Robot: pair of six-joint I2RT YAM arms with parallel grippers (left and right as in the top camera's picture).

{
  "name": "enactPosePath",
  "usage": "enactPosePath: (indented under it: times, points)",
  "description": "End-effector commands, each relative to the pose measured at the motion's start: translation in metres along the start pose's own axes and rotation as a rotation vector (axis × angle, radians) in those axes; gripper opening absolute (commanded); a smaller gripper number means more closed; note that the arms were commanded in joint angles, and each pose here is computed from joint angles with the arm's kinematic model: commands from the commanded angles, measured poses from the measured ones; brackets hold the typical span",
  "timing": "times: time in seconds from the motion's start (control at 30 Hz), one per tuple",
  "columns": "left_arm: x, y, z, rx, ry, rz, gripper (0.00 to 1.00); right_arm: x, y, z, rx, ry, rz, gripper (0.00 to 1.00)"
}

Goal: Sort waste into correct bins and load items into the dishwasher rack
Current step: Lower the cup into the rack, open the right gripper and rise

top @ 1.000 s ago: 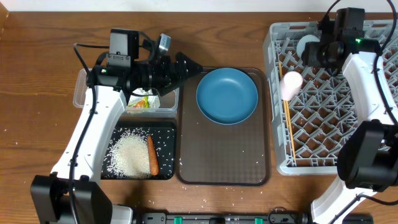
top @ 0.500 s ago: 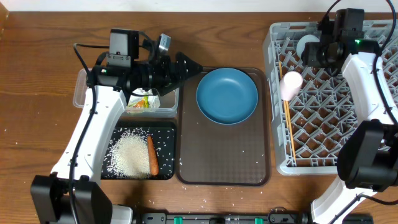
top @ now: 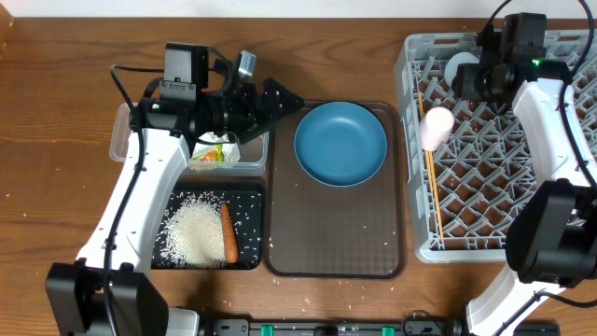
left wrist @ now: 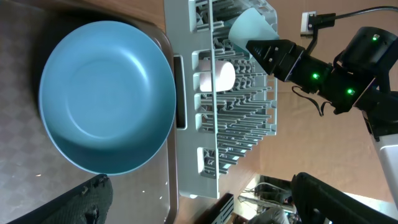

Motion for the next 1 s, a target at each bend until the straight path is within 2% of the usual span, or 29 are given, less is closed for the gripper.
enactPosePath:
  times: [0.0, 0.3, 0.53, 0.77, 0.97]
  points:
    - [0.001, 0.002, 0.0, -0.008, 0.005, -0.006, 0.94, -0.006, -0.005, 0.001, -0.002, -0.007, 0.023, 0.5]
    - [0.001, 0.002, 0.0, -0.008, 0.005, -0.006, 0.94, -0.006, -0.005, 0.001, -0.002, -0.008, 0.022, 0.58]
    - [0.001, 0.002, 0.0, -0.008, 0.005, -0.006, 0.94, -0.006, -0.005, 0.0, -0.002, -0.015, 0.022, 0.74]
    - [0.001, 0.001, 0.0, -0.007, 0.005, -0.006, 0.94, -0.004, 0.003, 0.001, 0.0, -0.013, -0.012, 0.73]
    - [0.001, 0.002, 0.0, -0.008, 0.005, -0.006, 0.94, 0.023, 0.021, 0.01, 0.012, 0.031, -0.025, 0.71]
Point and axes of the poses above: each gripper's point midway between its finger pads, its own x axis back along the fingers, its own z axis along the line the jaws close on, y = z × x, the point moved 6 cm from there along x, back along the fingers, and after that the axes turned 2 degrees about -x, right-handed, at the moved point
